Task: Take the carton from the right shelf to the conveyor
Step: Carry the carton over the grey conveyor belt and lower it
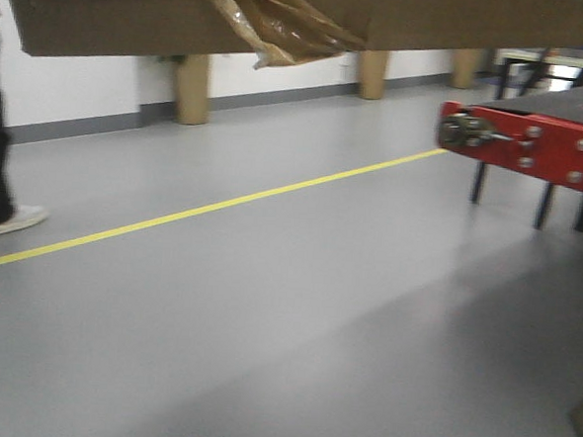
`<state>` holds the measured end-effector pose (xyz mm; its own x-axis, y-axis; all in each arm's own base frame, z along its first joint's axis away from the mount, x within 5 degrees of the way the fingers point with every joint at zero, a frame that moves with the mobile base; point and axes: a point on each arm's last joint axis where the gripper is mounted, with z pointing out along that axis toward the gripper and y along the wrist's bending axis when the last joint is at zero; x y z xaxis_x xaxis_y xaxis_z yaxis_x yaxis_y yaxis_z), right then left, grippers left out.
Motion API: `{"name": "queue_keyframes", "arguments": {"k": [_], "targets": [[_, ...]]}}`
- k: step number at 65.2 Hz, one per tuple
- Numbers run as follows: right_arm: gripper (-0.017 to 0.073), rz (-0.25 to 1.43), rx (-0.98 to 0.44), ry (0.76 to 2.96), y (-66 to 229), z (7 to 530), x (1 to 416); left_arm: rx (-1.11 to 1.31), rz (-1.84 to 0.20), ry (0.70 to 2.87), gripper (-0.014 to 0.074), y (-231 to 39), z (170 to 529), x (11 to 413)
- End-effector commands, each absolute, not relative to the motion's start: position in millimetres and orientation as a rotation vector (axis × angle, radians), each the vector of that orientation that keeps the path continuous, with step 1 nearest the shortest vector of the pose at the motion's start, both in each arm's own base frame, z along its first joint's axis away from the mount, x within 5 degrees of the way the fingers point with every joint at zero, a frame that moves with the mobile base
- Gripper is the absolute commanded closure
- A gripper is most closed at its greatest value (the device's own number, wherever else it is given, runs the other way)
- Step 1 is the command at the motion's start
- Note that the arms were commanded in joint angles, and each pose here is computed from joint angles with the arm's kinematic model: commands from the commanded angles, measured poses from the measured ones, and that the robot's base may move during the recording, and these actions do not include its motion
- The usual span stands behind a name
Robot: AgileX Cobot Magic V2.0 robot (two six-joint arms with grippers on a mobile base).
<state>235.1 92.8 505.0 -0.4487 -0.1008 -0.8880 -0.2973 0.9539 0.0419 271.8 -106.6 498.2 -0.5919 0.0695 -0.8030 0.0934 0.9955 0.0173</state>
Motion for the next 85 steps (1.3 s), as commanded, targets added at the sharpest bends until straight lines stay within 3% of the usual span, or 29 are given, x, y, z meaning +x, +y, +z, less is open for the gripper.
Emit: {"name": "queue_keyframes", "arguments": {"k": [1, 29, 85], "targets": [[0.0629, 0.216, -0.287, 1.954, 90.2, 514.8, 233.0, 0.121, 0.011, 2.149, 0.0610, -102.5, 506.8, 268.2], [0.0629, 0.216, -0.287, 1.954, 90.2, 514.8, 233.0, 0.106, 0.149, 2.105, 0.0610, -93.2, 510.6, 270.4], [0.0629, 0.216, -0.287, 1.954, 90.2, 514.8, 233.0, 0.105, 0.155, 2.102, 0.0610, -92.8, 510.8, 270.5]]}}
